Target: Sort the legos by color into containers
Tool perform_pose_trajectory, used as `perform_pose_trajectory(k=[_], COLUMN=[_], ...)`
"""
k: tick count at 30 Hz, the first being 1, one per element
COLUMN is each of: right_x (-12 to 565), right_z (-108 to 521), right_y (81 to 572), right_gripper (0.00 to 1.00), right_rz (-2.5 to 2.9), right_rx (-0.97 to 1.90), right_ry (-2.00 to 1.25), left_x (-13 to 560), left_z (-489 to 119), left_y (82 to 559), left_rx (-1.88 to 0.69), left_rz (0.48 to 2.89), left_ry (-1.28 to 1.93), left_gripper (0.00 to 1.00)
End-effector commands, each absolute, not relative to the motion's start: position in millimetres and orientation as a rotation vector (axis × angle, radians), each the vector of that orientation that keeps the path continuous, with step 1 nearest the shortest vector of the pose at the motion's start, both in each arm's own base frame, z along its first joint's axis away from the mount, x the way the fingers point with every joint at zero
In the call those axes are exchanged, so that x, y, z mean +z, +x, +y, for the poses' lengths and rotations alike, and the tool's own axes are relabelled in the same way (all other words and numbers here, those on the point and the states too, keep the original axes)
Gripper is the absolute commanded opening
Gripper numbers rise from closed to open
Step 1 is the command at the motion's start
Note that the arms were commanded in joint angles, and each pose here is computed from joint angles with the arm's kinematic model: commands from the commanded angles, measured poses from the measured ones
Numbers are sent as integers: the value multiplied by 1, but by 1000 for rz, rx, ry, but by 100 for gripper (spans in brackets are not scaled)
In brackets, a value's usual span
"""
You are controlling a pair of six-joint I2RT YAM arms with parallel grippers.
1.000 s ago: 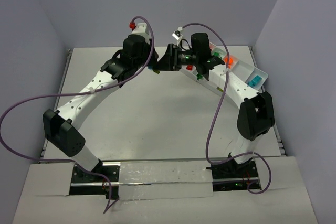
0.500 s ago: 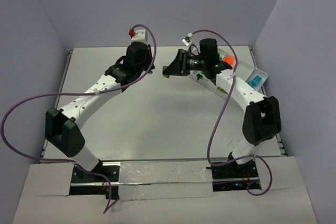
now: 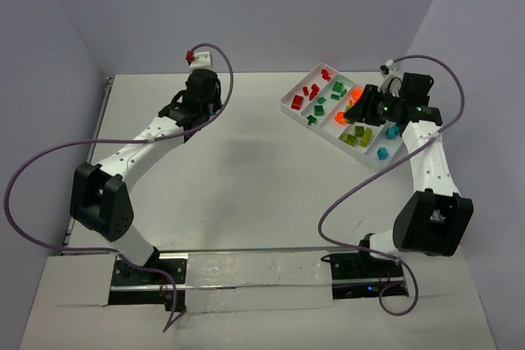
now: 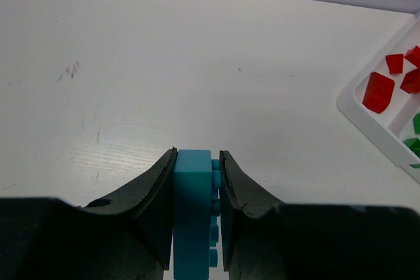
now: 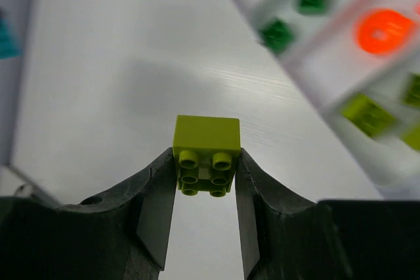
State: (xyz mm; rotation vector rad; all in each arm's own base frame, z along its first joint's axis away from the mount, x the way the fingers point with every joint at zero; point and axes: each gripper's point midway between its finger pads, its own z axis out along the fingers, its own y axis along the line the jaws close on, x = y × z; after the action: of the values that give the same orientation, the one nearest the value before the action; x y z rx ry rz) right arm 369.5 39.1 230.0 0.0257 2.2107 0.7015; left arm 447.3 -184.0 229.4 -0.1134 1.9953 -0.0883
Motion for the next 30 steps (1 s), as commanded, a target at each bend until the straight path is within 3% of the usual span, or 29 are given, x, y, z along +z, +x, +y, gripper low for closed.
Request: perform_pose_trajectory(k=[1,12,18,26,30], right_x=[176,138,113,88,80], right_z=[-42,-95,-101,-99,-92], right_y=[365,447,481,501,504], right_gripper=[0,0,11,14,25], right_rz=[2452,2540,2571,2600,2609], right_rx=[242,56,95,154,217], right_ry=[5,56,120,164,175], left_x=[244,240,239,236,235], left_z=[-210,-225,-230,-227,-228], left_y=[455,451,453,454,455], left_rx=[-193,-247,-266,-251,-255], left_rz=[1971,1993,2003,2011,2017], left_ry=[-15,99,97,92,86], left_gripper=[0,0,0,0,0])
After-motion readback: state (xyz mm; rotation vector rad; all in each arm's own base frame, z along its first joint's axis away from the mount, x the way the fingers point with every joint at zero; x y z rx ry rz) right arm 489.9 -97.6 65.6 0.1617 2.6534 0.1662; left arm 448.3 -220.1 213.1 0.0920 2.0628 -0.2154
